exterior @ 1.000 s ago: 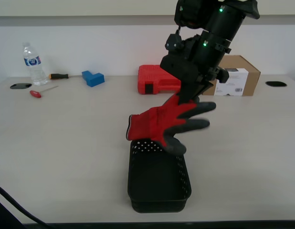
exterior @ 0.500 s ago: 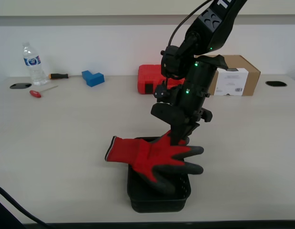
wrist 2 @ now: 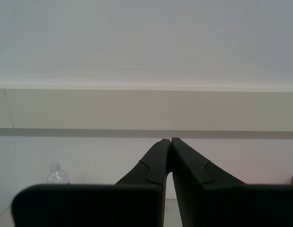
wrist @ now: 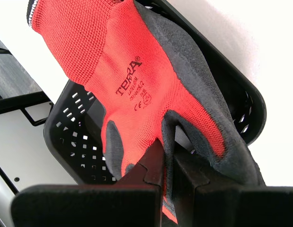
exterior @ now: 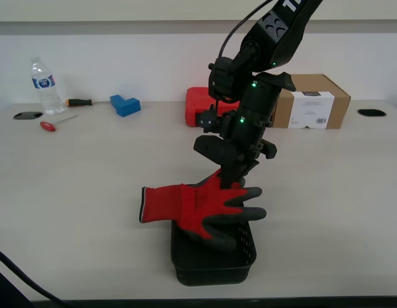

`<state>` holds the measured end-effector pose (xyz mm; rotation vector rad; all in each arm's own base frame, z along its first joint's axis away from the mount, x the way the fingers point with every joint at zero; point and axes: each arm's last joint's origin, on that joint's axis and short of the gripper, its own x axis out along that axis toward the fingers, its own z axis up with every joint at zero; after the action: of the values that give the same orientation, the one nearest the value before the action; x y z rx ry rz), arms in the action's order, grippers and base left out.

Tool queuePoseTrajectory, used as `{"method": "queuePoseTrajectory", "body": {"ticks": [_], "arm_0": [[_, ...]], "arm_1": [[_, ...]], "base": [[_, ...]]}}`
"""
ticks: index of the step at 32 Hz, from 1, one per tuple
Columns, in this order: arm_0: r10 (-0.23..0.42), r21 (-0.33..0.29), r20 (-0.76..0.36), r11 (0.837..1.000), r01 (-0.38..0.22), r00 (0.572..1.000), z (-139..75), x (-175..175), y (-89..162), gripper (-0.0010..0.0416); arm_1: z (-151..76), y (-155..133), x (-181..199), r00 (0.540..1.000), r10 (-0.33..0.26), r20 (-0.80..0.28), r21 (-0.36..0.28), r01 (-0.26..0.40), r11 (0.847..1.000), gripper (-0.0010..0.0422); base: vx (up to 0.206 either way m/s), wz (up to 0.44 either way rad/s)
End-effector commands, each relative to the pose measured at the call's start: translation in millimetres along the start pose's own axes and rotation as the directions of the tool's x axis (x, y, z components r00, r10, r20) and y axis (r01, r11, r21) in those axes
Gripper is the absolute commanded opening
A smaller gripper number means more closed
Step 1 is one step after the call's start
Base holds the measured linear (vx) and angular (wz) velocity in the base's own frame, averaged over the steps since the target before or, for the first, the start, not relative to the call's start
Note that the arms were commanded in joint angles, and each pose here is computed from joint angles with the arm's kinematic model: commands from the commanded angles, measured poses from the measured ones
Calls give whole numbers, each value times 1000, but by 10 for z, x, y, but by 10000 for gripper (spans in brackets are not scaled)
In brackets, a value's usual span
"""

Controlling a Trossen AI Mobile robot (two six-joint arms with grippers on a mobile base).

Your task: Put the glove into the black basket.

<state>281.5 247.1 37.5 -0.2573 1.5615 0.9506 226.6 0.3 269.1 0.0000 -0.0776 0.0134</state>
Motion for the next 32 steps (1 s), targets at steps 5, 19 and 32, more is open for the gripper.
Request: {"method": "queuePoseTrajectory", "body": {"ticks": [5,19,32], "arm_0": [[0,-18,-8,1000,0,1000,-9,8,0,85],[-80,-132,175,986,104,981,168,-233,14,165],[-134,-83,349,982,173,927,87,-1142,-222,142]], "arm_1": [[5,-1,1,1000,-2,5,0,2,1000,0],[5,-1,1,1000,-2,6,0,2,1000,0],[7,-1,1,1000,-2,6,0,2,1000,0]], "base": [[0,0],[0,0],[0,0]]}}
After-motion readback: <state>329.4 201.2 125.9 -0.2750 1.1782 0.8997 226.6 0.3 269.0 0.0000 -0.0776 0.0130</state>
